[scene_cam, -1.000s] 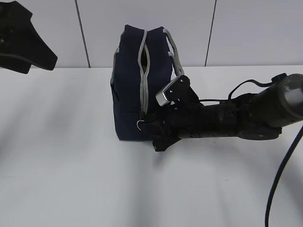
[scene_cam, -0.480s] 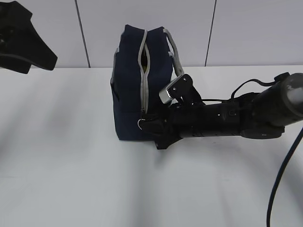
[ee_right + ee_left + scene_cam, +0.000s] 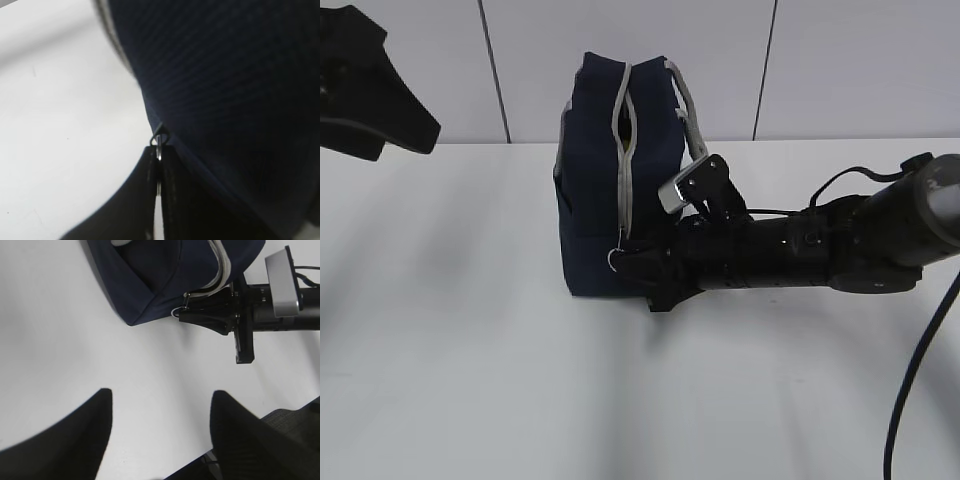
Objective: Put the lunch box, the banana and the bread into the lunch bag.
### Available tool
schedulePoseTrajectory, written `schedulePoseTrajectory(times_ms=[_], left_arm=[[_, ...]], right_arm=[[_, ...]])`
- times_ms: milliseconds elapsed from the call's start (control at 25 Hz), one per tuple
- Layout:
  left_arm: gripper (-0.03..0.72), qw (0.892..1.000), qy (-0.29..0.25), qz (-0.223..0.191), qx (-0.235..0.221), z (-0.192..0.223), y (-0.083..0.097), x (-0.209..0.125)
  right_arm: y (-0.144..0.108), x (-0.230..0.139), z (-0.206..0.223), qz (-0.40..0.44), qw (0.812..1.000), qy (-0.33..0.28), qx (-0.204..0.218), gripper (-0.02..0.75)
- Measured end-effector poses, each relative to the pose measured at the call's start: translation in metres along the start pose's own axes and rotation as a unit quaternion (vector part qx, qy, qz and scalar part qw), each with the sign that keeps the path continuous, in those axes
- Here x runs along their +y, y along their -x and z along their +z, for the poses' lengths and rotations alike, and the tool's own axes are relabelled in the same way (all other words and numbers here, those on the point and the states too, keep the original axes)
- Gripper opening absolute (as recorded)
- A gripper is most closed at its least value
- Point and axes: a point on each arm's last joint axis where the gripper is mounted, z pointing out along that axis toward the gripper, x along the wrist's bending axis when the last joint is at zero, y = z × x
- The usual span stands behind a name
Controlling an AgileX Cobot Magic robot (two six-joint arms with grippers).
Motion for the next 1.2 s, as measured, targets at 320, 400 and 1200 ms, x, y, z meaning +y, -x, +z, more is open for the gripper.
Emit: schedulePoseTrajectory(times_ms=[320, 400, 1200], left_arm=[[0.433, 1.000, -0.001, 0.000, -0.001, 0.000, 0.000, 0.000], [0.433, 1.000, -0.001, 0.000, -0.001, 0.000, 0.000, 0.000], [0.433, 1.000, -0.001, 0.000, -0.001, 0.000, 0.000, 0.000]], right_arm=[[-0.001, 0.000, 0.000, -0.003, 1.000, 0.000, 0.006, -0.016], [-0.001, 0.000, 0.000, 0.001, 1.000, -0.001, 0.006, -0.016], [0.011, -0.006, -0.015, 0.002, 0.999, -0.001, 0.032, -0.016]])
